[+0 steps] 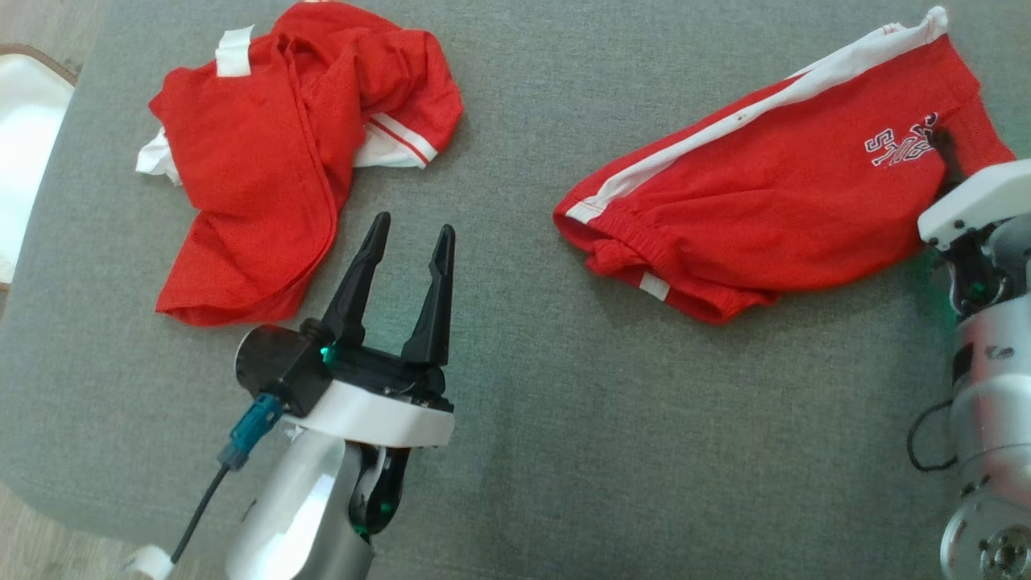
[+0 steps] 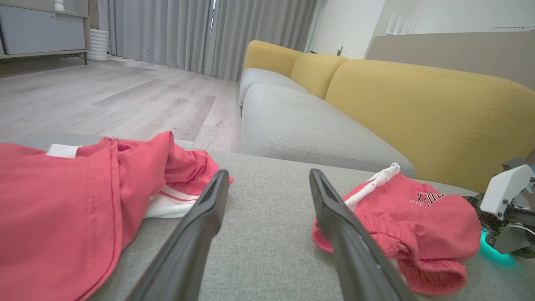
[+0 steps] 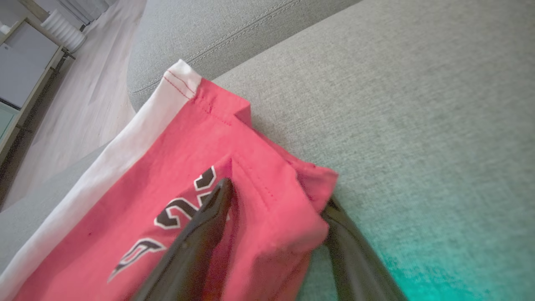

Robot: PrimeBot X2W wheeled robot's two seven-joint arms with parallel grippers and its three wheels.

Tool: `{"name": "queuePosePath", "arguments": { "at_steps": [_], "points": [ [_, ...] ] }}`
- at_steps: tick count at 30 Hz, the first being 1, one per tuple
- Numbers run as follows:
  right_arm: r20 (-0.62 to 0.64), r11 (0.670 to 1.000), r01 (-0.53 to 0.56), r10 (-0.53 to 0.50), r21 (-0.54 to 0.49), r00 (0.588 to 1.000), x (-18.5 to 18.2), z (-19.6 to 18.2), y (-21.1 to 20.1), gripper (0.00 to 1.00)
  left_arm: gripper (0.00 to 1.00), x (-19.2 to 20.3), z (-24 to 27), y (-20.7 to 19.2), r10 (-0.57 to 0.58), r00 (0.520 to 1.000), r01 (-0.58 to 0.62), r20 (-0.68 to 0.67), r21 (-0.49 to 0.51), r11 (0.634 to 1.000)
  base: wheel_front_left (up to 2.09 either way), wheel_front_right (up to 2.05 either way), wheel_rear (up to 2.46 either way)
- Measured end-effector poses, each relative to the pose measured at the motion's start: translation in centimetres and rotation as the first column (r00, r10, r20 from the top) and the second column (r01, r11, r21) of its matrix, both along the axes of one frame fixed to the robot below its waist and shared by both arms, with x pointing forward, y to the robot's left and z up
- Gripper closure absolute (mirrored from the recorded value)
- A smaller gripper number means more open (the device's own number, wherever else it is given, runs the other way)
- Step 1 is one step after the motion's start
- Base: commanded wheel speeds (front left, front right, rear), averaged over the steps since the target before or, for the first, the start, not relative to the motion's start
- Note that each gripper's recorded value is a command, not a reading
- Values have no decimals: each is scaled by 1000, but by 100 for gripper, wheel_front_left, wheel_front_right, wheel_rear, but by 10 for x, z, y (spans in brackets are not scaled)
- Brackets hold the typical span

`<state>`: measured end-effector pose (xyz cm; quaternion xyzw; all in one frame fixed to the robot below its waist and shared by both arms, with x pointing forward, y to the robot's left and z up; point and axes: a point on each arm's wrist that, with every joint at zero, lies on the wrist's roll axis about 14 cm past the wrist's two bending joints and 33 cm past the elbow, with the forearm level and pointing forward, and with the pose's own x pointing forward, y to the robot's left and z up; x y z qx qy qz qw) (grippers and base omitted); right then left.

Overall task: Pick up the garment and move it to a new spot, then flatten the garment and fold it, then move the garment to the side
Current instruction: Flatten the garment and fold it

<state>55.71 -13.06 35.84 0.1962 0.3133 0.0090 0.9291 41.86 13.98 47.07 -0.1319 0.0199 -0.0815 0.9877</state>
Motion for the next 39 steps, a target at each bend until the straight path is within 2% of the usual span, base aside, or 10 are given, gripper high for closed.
{"name": "queuePosePath", "arguments": {
  "at_steps": [1, 9, 14, 20, 23, 28, 32, 39],
  "points": [
    [-1, 1000, -4, 4, -3, 1000, 1, 0, 0, 100, 0, 0, -1, -1, -3, 1000, 3, -1, 0, 1000, 0, 0, 0],
    [34, 1000, -9, 10, -23, 999, 3, 6, -2, 100, 0, 4, 2, -4, -8, 1000, 8, 7, -14, 1000, 0, 0, 0],
    [99, 993, 79, -87, 88, 991, -1, 29, -9, 100, 0, 7, 12, -14, -33, 999, 34, 36, -37, 999, 0, 0, 0],
    [205, 976, 196, -213, 98, 955, -16, 58, -61, 100, 0, 4, 18, -27, -63, 997, 66, 53, -61, 996, 0, 0, 0],
    [234, 956, 281, -294, 88, 927, -37, 63, -95, 100, 0, 1, 23, -33, -75, 995, 79, 67, -69, 994, 0, 0, 0],
    [270, 904, 417, -426, 93, 863, -78, 67, -142, 100, 0, -6, 31, -46, -110, 990, 117, 87, -80, 990, 0, 0, 0],
    [285, 874, 476, -482, 93, 829, -104, 68, -160, 100, 0, -10, 32, -55, -134, 987, 141, 90, -83, 986, 0, 0, 0],
    [299, 855, 507, -516, 111, 803, -120, 69, -168, 100, 0, -10, 32, -64, -159, 983, 166, 93, -77, 983, 0, 0, 0]
  ]
}}
